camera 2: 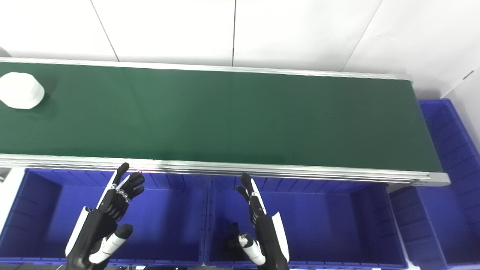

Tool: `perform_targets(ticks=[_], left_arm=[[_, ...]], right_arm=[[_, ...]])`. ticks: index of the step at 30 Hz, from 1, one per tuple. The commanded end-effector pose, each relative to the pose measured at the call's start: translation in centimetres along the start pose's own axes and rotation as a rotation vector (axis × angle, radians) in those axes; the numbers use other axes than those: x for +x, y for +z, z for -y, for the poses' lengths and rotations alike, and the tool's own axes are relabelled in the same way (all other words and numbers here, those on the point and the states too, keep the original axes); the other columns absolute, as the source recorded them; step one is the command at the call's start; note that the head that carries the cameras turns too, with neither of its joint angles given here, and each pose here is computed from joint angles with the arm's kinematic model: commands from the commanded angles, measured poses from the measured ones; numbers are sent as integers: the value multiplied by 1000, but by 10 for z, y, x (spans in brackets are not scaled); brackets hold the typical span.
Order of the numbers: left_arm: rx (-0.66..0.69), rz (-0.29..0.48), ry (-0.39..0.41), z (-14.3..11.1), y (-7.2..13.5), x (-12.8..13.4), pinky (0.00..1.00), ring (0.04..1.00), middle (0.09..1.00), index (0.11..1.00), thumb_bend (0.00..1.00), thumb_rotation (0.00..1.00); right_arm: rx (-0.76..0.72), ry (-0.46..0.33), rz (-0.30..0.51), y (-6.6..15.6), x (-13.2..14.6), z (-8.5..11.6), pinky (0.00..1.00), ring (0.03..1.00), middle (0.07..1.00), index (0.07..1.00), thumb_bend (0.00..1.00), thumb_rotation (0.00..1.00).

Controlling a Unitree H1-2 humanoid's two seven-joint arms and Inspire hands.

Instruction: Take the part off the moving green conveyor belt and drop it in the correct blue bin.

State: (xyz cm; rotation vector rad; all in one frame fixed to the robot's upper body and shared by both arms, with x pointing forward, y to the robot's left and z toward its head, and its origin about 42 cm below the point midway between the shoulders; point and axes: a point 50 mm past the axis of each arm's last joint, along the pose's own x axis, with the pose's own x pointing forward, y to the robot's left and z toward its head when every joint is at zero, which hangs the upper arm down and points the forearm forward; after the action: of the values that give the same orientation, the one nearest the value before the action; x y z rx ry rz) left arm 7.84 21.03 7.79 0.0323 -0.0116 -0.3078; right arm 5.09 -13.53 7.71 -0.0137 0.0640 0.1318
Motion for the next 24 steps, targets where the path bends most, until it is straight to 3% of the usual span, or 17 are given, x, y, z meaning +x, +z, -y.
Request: perform_targets(ticks=[1, 24], left_arm=[[5, 41, 8, 1, 10, 0, 872, 909, 920, 989, 714, 686], [-4, 53, 6, 0, 5, -1, 876, 910, 916, 989, 725, 676]], right_arm=[[3, 16, 56, 7, 0, -2, 965, 920, 974, 980, 950, 1000], [23, 22, 56, 6, 0, -4, 918, 894, 964, 964, 954, 1000]])
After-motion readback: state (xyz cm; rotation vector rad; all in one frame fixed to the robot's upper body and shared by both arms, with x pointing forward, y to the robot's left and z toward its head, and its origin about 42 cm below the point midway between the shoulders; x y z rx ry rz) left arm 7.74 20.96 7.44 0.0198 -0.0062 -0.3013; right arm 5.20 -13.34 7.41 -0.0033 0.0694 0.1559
